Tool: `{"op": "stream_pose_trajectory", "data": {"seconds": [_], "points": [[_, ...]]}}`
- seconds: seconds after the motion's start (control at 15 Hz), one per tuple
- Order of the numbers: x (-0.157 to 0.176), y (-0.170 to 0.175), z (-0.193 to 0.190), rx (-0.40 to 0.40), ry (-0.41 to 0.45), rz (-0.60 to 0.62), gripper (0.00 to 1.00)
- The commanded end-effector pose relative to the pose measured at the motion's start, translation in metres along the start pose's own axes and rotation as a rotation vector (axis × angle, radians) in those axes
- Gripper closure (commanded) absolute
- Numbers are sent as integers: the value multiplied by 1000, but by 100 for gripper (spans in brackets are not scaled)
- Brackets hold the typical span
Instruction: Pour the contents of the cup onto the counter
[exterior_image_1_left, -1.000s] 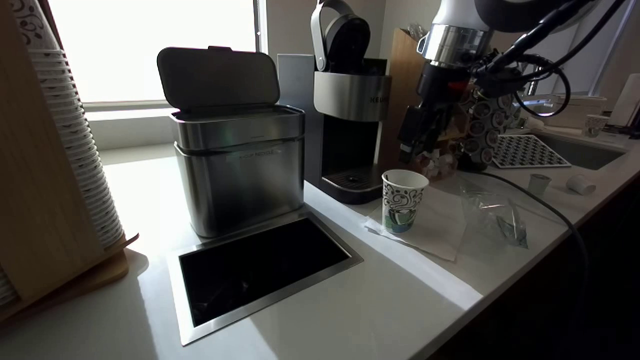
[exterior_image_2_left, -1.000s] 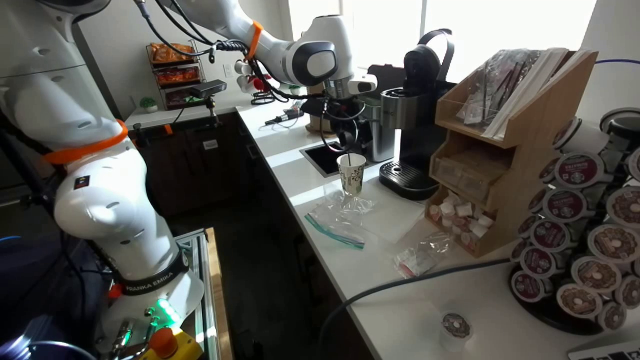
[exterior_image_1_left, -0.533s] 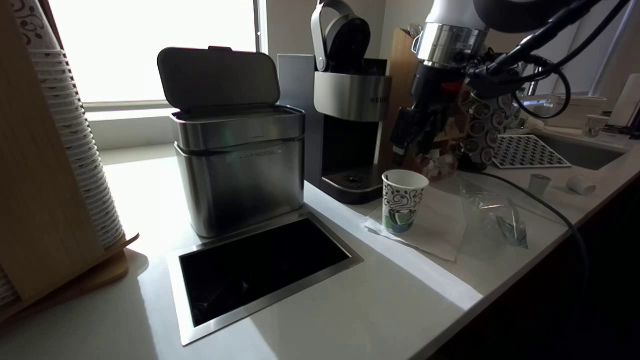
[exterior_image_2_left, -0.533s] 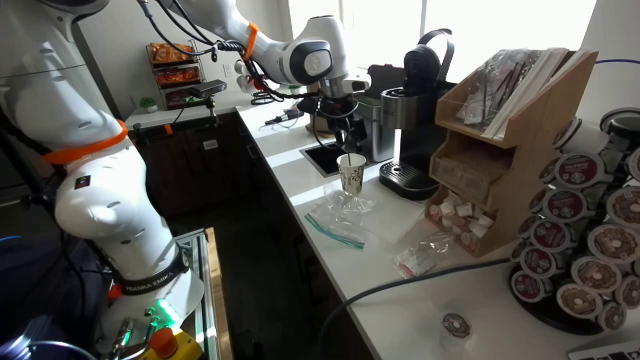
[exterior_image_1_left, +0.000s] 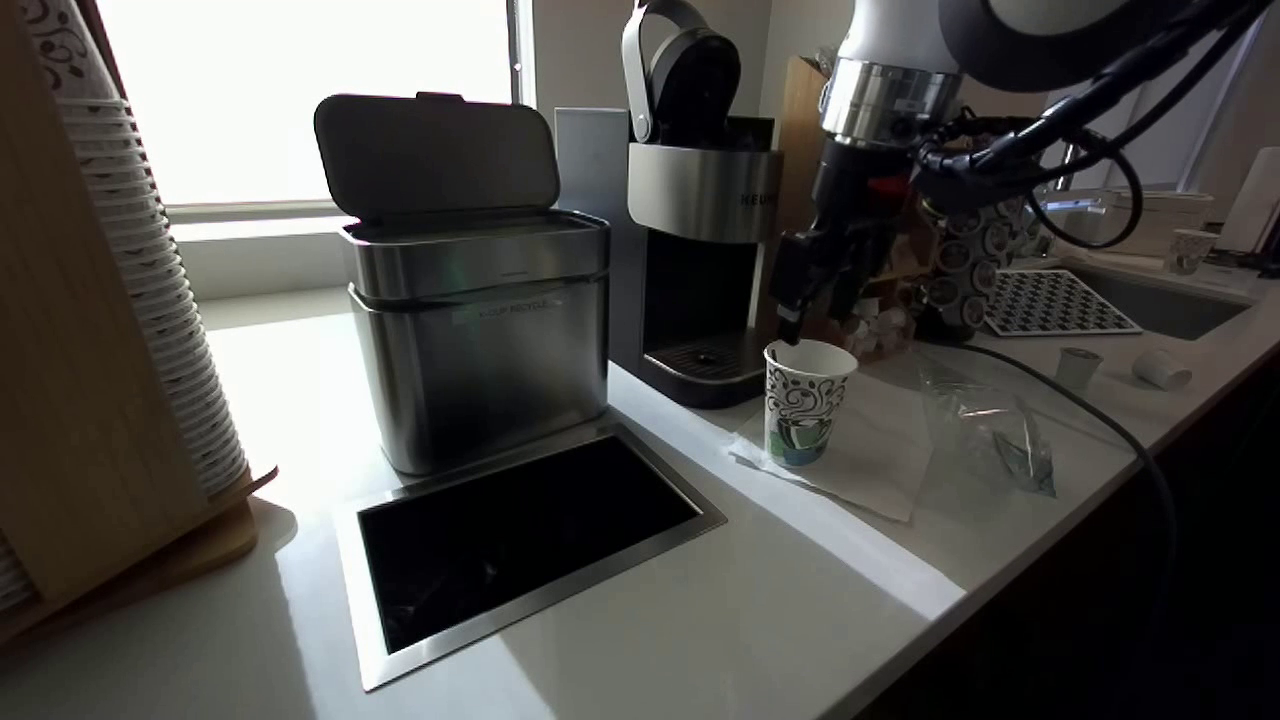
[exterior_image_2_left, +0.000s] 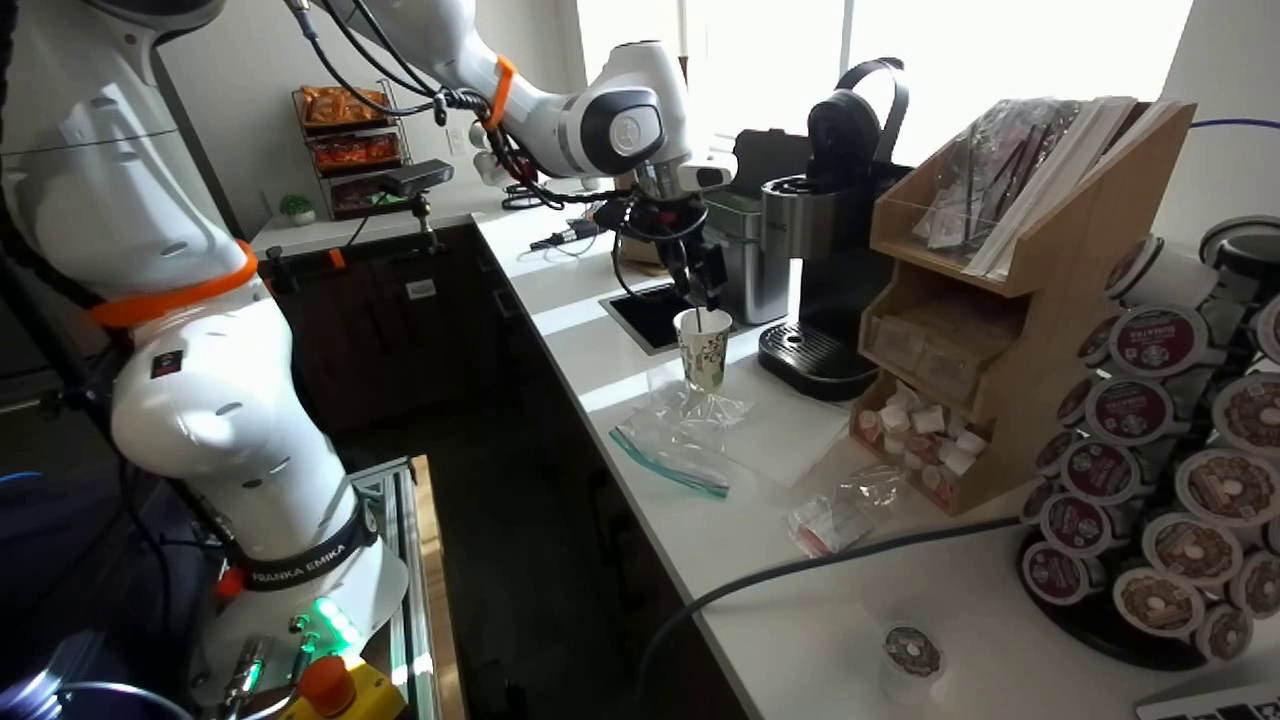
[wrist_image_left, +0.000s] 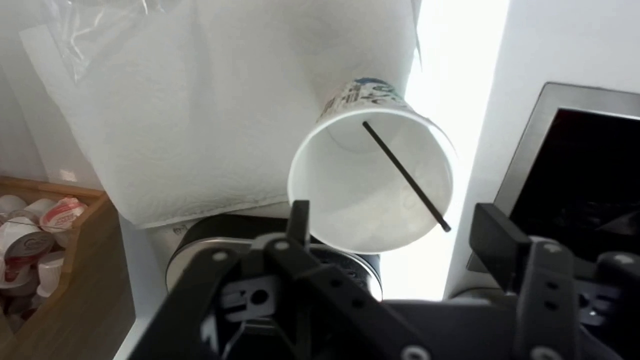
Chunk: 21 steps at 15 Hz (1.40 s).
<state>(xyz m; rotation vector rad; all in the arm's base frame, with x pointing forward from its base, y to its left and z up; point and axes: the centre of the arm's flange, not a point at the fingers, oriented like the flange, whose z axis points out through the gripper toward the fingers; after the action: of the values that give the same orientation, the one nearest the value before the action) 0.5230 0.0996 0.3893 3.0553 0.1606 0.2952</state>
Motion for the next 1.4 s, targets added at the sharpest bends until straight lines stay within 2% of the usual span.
{"op": "stream_pose_trajectory", "data": {"seconds": [0.0, 0.13, 0.2, 0.27, 0.33, 0.53, 0.6, 0.73, 0.87, 0.93, 1.33], "points": [[2, -7, 14, 0, 24, 29, 48], [4, -8, 17, 7, 39, 34, 63], [5, -8, 18, 10, 46, 37, 40], [6, -9, 19, 16, 55, 40, 25], [7, -10, 20, 20, 64, 42, 24], [10, -13, 21, 30, 84, 47, 4], [10, -14, 21, 33, 89, 46, 0], [11, -16, 20, 41, 91, 42, 0], [11, -18, 21, 47, 83, 42, 25], [11, -19, 22, 51, 78, 43, 26], [11, -22, 25, 58, 73, 44, 75]]}}
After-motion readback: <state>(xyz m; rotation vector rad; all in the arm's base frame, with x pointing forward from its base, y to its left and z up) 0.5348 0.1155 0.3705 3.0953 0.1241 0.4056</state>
